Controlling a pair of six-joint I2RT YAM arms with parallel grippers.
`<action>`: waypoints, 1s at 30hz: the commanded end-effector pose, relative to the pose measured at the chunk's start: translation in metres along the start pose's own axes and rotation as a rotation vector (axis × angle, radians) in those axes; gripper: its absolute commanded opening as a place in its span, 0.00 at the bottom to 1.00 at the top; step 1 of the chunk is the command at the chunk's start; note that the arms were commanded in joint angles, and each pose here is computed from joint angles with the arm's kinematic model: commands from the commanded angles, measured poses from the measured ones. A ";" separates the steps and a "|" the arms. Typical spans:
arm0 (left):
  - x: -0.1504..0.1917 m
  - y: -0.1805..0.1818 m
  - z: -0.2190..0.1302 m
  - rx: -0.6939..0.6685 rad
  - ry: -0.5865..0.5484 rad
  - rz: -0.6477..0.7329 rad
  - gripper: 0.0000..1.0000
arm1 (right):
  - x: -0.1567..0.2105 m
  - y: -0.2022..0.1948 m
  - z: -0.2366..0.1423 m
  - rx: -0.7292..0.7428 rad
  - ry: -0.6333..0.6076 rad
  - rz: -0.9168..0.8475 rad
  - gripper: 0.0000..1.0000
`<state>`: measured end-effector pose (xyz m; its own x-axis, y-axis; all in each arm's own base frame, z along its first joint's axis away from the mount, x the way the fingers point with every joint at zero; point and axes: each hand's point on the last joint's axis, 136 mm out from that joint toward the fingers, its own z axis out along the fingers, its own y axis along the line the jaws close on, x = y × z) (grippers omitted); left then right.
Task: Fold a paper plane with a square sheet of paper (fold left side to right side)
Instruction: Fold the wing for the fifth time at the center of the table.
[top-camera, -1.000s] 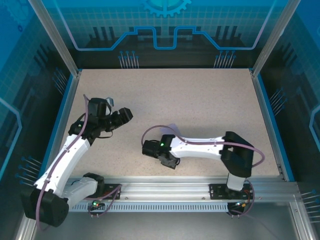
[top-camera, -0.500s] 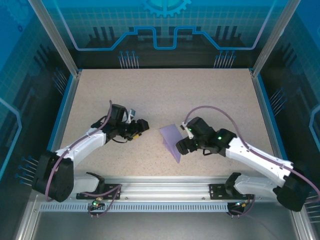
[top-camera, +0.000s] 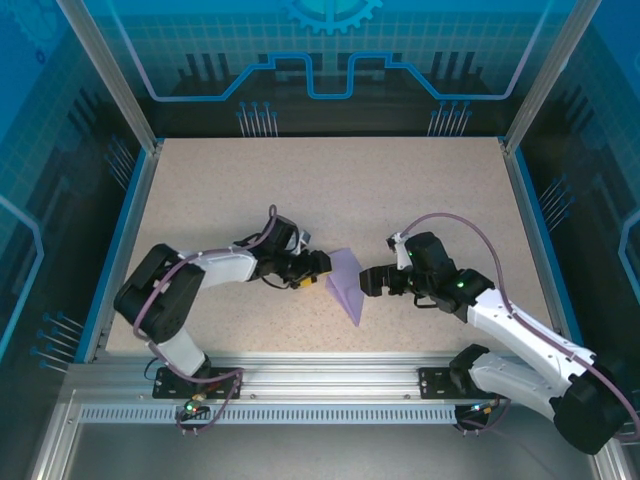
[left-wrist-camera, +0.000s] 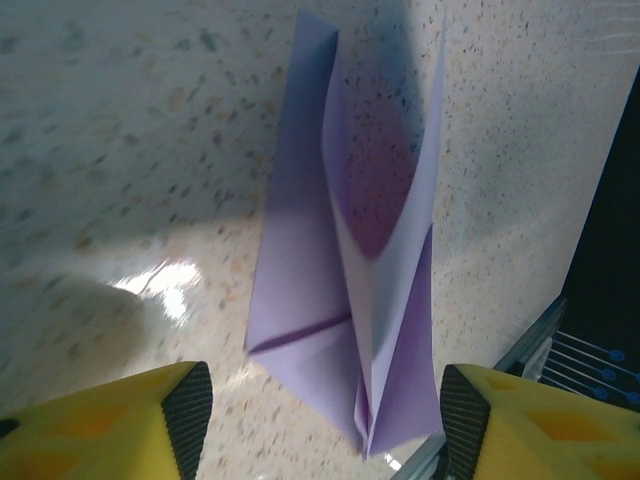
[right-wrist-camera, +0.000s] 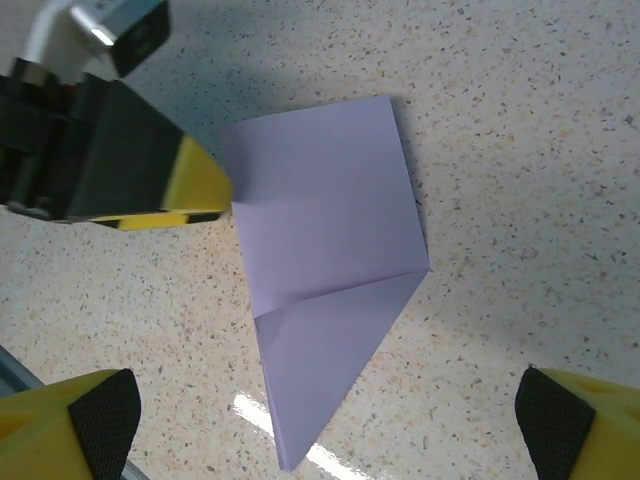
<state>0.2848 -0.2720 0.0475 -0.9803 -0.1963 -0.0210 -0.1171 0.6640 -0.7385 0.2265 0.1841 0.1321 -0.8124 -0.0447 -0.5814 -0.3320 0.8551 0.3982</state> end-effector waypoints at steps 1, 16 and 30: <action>-0.012 -0.021 0.011 0.060 -0.005 0.042 0.59 | 0.000 0.001 0.005 -0.027 0.009 0.008 1.00; -0.009 -0.037 0.001 0.108 0.014 0.293 0.06 | -0.005 -0.008 0.032 -0.233 0.056 0.108 0.97; 0.021 -0.055 -0.023 0.262 0.036 0.558 0.00 | -0.017 -0.005 0.066 -0.498 0.080 0.073 0.81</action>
<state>0.2721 -0.2939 0.0908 -0.9275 0.1160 -0.3553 0.3613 0.5218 -0.7728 0.2657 0.2043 0.0802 -0.9060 -0.0266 -0.4225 -0.3535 0.5968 0.7204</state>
